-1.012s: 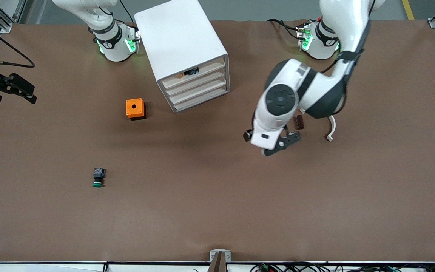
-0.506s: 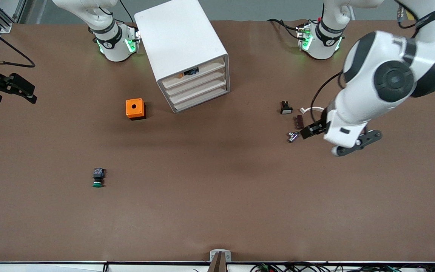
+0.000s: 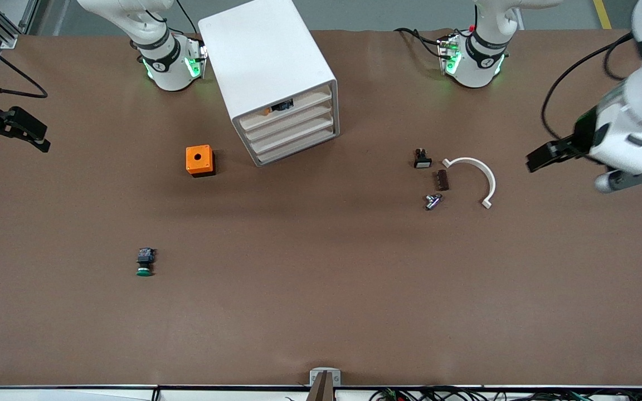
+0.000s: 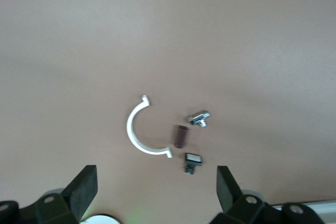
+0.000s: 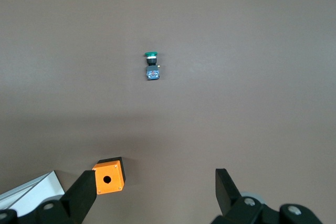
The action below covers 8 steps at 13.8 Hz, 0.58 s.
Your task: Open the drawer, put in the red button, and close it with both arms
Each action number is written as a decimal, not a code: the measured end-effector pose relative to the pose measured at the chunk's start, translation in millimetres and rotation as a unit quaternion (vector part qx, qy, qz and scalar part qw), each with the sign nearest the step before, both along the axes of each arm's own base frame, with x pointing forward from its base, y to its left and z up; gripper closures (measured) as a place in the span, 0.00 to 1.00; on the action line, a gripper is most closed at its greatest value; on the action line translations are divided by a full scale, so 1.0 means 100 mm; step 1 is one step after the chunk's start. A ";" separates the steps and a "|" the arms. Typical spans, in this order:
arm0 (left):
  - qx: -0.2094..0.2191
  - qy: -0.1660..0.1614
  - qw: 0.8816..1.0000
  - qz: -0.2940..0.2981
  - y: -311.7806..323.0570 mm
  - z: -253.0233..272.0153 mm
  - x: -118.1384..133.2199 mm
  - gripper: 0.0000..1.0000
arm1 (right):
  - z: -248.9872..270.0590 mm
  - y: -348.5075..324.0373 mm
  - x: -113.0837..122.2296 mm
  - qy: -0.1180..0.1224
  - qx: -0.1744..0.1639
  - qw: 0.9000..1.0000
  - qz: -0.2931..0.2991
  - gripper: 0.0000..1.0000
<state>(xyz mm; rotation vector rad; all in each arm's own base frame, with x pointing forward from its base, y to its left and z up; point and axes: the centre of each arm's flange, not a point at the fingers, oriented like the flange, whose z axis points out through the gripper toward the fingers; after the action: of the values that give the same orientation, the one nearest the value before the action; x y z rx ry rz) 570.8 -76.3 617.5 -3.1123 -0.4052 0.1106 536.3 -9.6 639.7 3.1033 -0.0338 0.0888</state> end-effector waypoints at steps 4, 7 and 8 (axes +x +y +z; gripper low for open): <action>-0.001 -0.022 0.999 -0.035 0.37 0.40 -0.28 0.00 | 0.00 0.00 0.00 0.000 0.000 1.000 0.000 0.00; 0.000 -0.034 0.998 -0.060 0.57 0.56 -0.44 0.00 | 0.00 -0.01 0.00 0.000 0.000 1.000 0.000 0.00; 0.000 -0.031 0.998 -0.062 0.64 0.57 -0.47 0.00 | 0.00 0.00 0.00 0.000 0.000 1.000 0.000 0.00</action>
<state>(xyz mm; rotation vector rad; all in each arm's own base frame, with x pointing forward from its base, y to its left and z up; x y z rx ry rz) 523.5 -12.0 674.5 -3.1368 -0.2110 0.0128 536.3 -10.1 640.0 3.1033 -0.0353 0.0897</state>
